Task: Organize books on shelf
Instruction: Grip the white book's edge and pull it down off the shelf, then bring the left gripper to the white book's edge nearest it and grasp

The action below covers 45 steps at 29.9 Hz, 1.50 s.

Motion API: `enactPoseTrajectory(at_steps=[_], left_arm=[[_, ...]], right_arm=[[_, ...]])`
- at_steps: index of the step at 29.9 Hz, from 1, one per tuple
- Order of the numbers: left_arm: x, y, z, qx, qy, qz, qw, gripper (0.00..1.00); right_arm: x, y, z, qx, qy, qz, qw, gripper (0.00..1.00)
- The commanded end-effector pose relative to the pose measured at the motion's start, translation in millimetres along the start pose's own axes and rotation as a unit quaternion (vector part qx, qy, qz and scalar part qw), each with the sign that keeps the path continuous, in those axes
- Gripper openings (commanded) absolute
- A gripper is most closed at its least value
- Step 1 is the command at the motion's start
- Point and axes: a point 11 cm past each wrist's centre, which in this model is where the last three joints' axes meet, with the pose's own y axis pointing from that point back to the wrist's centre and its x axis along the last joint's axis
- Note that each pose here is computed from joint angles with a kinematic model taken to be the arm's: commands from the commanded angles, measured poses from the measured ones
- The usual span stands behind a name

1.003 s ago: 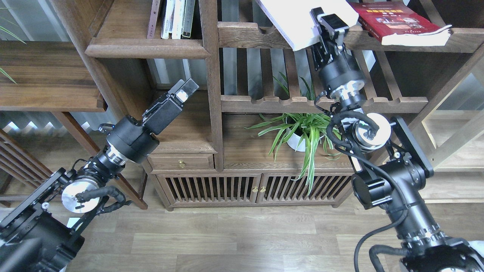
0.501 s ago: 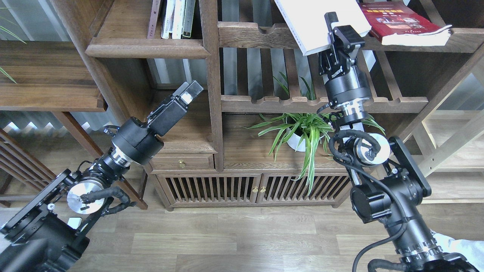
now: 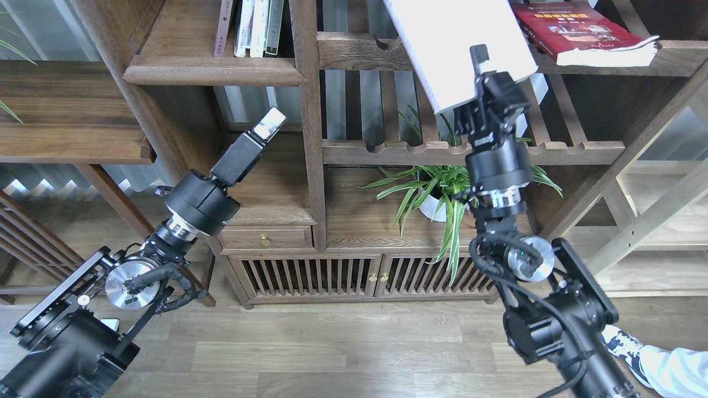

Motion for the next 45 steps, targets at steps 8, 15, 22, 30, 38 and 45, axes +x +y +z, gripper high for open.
enactPoseTrajectory(at_steps=[8,15,22,30,38,45], left_arm=[[4.0,3.6,-20.6,0.017,0.042,0.009,0.999,0.99],[3.3,4.4,-22.8,0.032,0.09,0.009,0.995,0.97],[3.5,4.4,-18.2,0.026,0.1,0.008,0.995,0.97],[3.8,4.4,-12.5,0.021,0.096,0.008,0.995,0.96],[3.3,4.2,-12.4,0.021,0.097,0.007,0.995,0.96],[1.6,2.3,-18.5,0.026,0.102,0.005,0.994,0.94]], right_arm=[[12.3,15.8,35.3,-0.049,-0.016,0.023,0.998,0.02],[16.0,21.0,54.5,-0.081,-0.022,0.031,0.996,0.01],[17.9,24.4,63.4,-0.096,-0.022,0.034,0.994,0.01],[22.4,34.0,78.2,-0.123,-0.024,0.045,0.991,0.02],[27.7,47.3,96.9,-0.162,-0.023,0.056,0.985,0.02],[29.2,51.4,100.2,-0.17,-0.019,0.059,0.983,0.02]])
